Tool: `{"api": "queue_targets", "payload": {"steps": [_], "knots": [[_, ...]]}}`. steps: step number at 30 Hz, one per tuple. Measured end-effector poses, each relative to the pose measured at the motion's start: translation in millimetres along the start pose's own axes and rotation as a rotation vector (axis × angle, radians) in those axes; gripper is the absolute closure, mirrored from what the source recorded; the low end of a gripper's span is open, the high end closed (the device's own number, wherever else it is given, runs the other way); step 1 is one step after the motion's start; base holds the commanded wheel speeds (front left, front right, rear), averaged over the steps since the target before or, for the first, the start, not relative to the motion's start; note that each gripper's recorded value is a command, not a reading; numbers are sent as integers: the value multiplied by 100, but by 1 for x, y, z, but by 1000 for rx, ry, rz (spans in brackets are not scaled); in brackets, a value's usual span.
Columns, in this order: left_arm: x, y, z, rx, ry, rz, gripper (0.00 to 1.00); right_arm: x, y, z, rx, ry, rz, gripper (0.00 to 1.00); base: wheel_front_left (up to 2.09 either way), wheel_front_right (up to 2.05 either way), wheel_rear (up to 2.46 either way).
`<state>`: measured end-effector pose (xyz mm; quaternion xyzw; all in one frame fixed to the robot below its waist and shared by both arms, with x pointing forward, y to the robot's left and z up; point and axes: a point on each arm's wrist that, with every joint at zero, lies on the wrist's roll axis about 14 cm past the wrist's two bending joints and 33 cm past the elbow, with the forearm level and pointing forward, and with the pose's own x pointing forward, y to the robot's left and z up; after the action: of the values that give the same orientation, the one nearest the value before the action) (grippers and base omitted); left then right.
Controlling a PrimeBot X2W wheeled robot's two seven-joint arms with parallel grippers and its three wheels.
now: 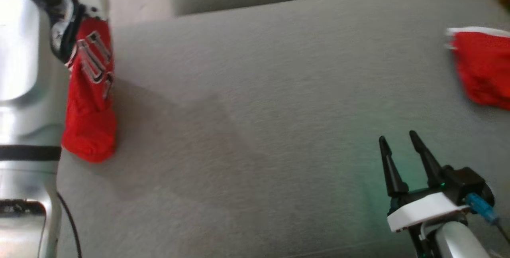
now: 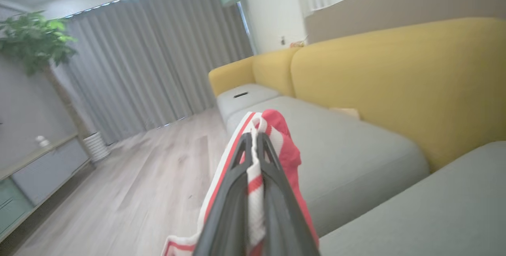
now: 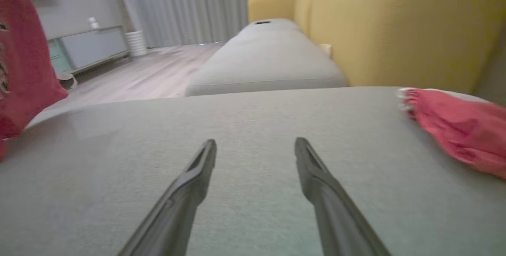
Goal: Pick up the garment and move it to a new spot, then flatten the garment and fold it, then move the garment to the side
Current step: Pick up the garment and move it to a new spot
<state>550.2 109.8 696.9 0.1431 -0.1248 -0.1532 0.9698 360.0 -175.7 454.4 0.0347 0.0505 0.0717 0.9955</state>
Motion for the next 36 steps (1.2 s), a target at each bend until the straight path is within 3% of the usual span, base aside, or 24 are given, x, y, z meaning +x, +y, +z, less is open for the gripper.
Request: {"api": "queue_targets", "payload": {"steps": [2,7,12,15,19,24,28,29,30,31,36], "knots": [[4,-14,13,-7,-32,-33,100,-6,-5,2,2,-9,-20,0,0,0,0],[17,-85,58,-59,-140,-199,100,-36,-31,14,6,-53,-125,0,0,0,0],[15,-171,58,-134,-135,-389,100,-59,-50,17,14,-69,-208,0,0,0,0],[8,-214,33,-163,-80,-485,100,-64,-56,15,21,-62,-239,0,0,0,0],[-10,-254,-38,-210,85,-567,100,-58,-60,12,29,-46,-256,0,0,0,0],[-63,-295,-135,-316,323,-618,100,-51,-62,2,37,-8,-265,0,0,0,0],[-100,-312,-171,-409,420,-613,100,-47,-61,-5,39,18,-260,0,0,0,0],[-105,-314,-171,-437,422,-606,83,-46,-59,-5,40,18,-254,0,0,0,0],[-109,-314,-170,-468,424,-594,29,-44,-58,-6,41,19,-247,0,0,0,0],[-113,-314,-169,-491,421,-581,0,-43,-56,-6,43,19,-240,0,0,0,0],[-124,-291,-154,-514,343,-478,0,-40,-40,-3,50,1,-186,0,0,0,0]]}}
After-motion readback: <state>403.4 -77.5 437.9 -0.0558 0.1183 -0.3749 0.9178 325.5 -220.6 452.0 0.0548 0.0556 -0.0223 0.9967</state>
